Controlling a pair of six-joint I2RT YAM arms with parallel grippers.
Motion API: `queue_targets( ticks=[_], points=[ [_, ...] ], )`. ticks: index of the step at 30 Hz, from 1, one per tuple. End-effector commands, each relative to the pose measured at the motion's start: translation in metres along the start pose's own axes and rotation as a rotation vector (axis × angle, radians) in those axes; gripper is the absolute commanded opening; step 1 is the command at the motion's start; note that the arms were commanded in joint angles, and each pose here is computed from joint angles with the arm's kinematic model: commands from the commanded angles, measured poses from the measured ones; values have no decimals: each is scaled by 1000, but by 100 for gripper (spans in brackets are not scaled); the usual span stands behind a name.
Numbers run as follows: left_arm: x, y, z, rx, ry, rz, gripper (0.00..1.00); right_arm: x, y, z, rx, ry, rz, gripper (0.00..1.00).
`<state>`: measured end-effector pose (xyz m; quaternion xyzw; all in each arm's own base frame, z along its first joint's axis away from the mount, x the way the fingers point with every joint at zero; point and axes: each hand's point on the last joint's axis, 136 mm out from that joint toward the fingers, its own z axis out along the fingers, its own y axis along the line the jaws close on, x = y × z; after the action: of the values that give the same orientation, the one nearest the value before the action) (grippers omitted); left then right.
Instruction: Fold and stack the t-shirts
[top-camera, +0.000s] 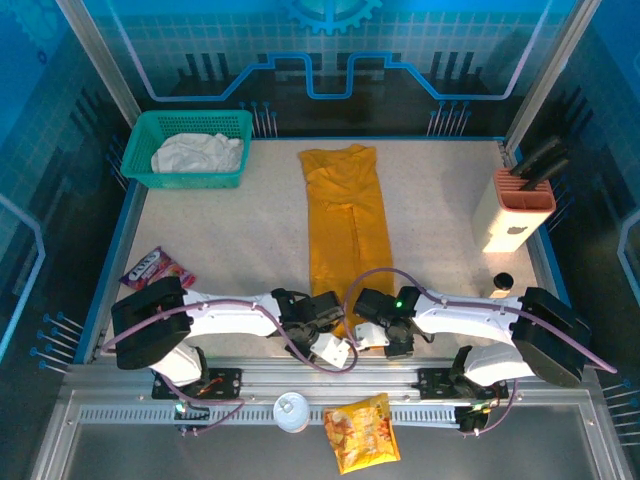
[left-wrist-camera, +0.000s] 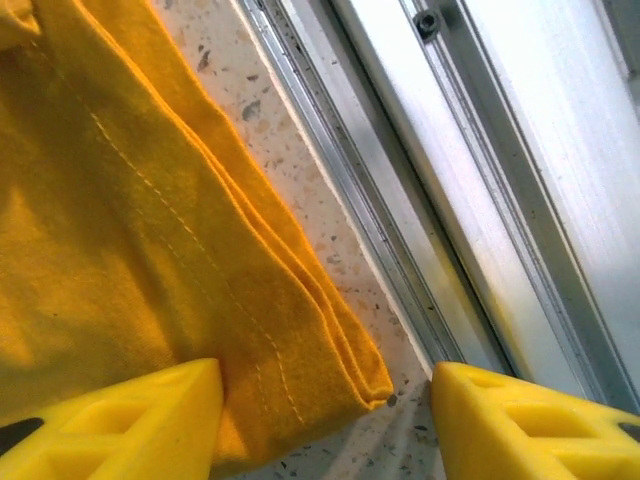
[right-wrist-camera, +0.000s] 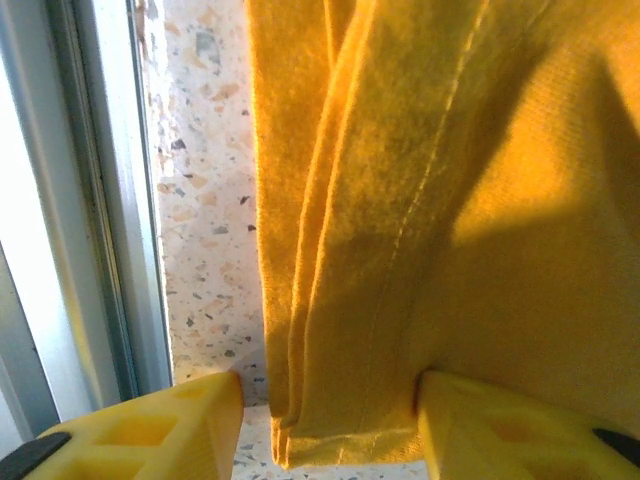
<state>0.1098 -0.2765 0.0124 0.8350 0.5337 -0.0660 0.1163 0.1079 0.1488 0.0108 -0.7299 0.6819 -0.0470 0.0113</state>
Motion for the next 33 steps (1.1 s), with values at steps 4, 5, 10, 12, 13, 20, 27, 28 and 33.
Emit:
queue_targets(
  ticks=[4,5,10,12,13,20,27,28,33],
  points=[
    [-3,29,19,-89,17,3,41,0,-4,10,34,9,12,47],
    [-2,32,21,-100,20,-4,35,0,-4,10,36,10,11,45],
    [2,49,27,-153,41,-47,1,-2,-6,9,35,3,16,31],
    [4,56,28,-180,42,-63,0,-3,-7,9,41,2,9,0],
    [4,58,27,-193,40,-71,0,-3,-9,9,55,4,14,0],
    [-1,76,-8,-332,-12,-105,0,-12,-23,-22,145,-99,7,0],
    [-12,104,-70,-489,-134,-183,0,-19,-62,-81,351,-276,72,0],
    [-11,111,-78,-516,-144,-202,0,-16,-71,-87,379,-282,94,0],
    [6,147,-108,-617,-167,-303,0,-7,-114,-110,493,-290,179,0]
  ],
)
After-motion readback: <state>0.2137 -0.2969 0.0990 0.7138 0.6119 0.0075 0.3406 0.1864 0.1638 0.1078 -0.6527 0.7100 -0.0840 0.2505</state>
